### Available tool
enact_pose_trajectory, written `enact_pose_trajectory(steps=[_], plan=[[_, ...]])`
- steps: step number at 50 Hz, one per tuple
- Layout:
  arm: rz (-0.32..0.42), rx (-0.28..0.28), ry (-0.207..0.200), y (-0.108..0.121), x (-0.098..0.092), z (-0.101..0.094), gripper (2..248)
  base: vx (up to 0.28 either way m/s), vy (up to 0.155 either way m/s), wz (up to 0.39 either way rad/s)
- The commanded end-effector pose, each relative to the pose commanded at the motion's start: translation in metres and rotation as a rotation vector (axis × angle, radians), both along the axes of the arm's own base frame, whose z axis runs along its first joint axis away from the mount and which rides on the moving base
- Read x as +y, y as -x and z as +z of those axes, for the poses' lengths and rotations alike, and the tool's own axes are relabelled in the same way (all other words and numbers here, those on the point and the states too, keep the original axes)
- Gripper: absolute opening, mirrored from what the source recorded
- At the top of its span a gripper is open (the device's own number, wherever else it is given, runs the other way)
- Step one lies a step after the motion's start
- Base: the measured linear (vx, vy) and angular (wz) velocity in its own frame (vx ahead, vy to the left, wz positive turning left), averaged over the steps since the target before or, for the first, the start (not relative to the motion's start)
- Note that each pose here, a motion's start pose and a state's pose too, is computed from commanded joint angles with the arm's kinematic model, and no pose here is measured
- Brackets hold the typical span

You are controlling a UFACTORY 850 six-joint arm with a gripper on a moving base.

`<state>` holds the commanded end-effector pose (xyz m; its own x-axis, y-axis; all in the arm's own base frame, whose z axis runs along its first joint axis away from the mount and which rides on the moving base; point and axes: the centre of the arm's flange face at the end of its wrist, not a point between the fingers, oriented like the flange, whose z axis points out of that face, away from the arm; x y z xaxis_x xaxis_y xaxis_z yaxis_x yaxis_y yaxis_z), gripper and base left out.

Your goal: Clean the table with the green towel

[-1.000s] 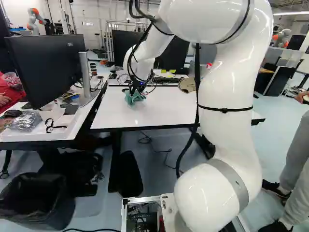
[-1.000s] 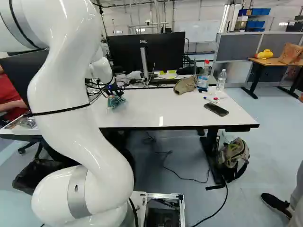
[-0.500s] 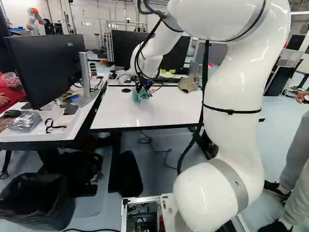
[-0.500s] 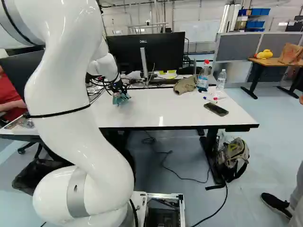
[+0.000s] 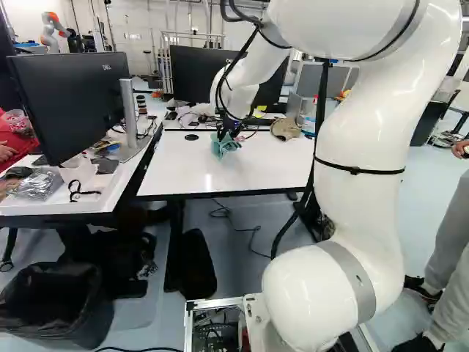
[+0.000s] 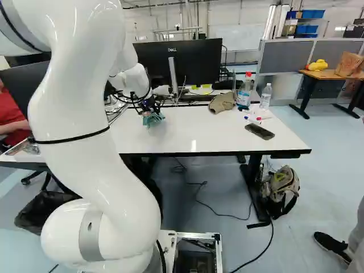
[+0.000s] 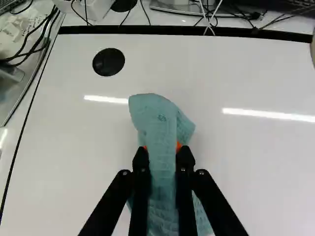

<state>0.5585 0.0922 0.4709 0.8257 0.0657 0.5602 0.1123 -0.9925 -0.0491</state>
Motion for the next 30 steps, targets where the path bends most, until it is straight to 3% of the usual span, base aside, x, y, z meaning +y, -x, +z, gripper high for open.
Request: enact_pose_trajectory(steps=[30], plan=[[0.003,-0.008,-0.001,0.0015,0.0013,0.0049,59,0.000,0.000,0.000]])
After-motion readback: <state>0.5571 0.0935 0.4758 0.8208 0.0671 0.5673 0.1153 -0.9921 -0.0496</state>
